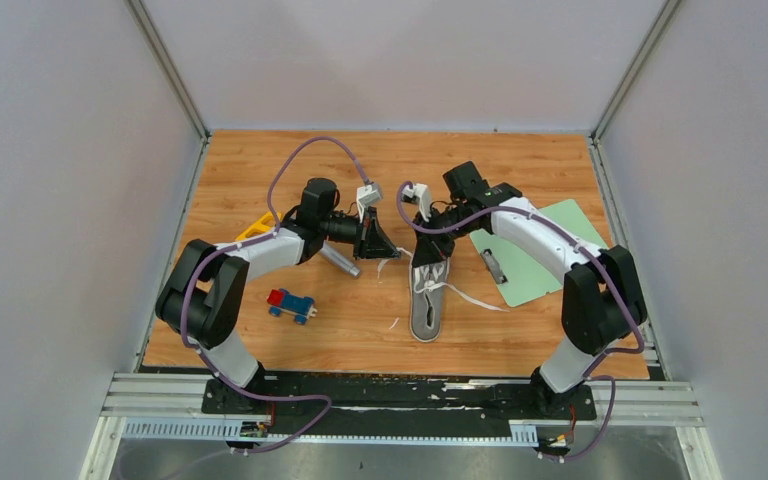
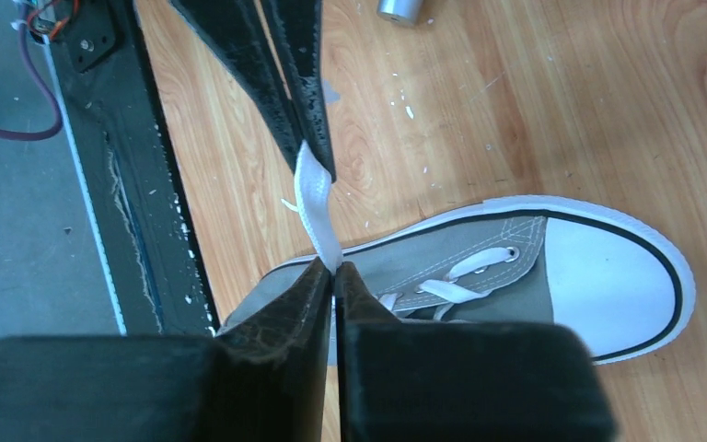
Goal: Tie the shoes
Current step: Wrap the shoelace around the shoelace.
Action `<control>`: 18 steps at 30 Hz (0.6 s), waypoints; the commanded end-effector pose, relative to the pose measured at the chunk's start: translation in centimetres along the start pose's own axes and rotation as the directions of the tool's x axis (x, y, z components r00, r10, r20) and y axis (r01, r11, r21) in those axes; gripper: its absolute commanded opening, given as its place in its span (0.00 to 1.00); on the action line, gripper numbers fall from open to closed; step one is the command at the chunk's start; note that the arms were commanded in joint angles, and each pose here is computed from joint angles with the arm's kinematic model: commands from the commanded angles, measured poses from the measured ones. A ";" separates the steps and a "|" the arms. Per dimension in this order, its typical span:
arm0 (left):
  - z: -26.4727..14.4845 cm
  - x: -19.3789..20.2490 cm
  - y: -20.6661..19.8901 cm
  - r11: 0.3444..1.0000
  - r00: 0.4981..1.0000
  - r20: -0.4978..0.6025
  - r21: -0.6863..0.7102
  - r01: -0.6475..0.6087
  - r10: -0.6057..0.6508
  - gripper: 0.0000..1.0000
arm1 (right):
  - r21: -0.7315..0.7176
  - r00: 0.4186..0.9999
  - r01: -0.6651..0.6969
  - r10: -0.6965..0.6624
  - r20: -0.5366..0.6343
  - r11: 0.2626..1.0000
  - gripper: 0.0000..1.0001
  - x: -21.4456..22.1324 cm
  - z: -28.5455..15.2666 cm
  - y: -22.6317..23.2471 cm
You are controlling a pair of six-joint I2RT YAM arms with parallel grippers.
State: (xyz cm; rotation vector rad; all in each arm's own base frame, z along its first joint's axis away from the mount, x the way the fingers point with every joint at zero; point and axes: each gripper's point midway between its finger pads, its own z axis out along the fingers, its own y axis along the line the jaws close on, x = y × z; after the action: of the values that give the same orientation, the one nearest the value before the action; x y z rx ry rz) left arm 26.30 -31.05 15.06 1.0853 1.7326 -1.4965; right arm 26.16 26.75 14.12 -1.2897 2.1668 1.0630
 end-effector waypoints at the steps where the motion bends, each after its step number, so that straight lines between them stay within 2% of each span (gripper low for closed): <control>1: -0.1 -1.8 -0.7 0.999 0.998 0.023 0.001 -0.054 0.054 0.00 | 0.046 0.999 0.034 -0.035 0.029 0.998 0.02 -1.5 -0.3 -1.0; 8: -0.4 0.1 0.7 0.993 0.996 -0.053 -0.082 -0.082 0.078 0.00 | 0.183 0.991 0.110 -0.121 0.054 0.977 0.00 -3.9 -3.7 -2.0; 15: 3.4 2.7 -1.0 0.993 0.970 -0.214 0.031 -0.111 0.115 0.00 | 0.194 0.991 0.107 -0.121 0.062 0.975 0.00 -4.8 -4.3 -1.9; 18: 4.7 2.3 -1.1 0.996 0.976 -0.202 0.046 -0.074 0.082 0.00 | 0.209 0.993 0.100 -0.113 0.047 0.973 0.00 -4.5 -4.4 -2.1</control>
State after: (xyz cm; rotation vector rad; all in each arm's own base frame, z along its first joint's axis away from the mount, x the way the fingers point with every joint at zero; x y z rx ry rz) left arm 24.68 -34.18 13.77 1.3073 1.7537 -1.3893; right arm 29.61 25.59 16.92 -1.2503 2.1292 0.8613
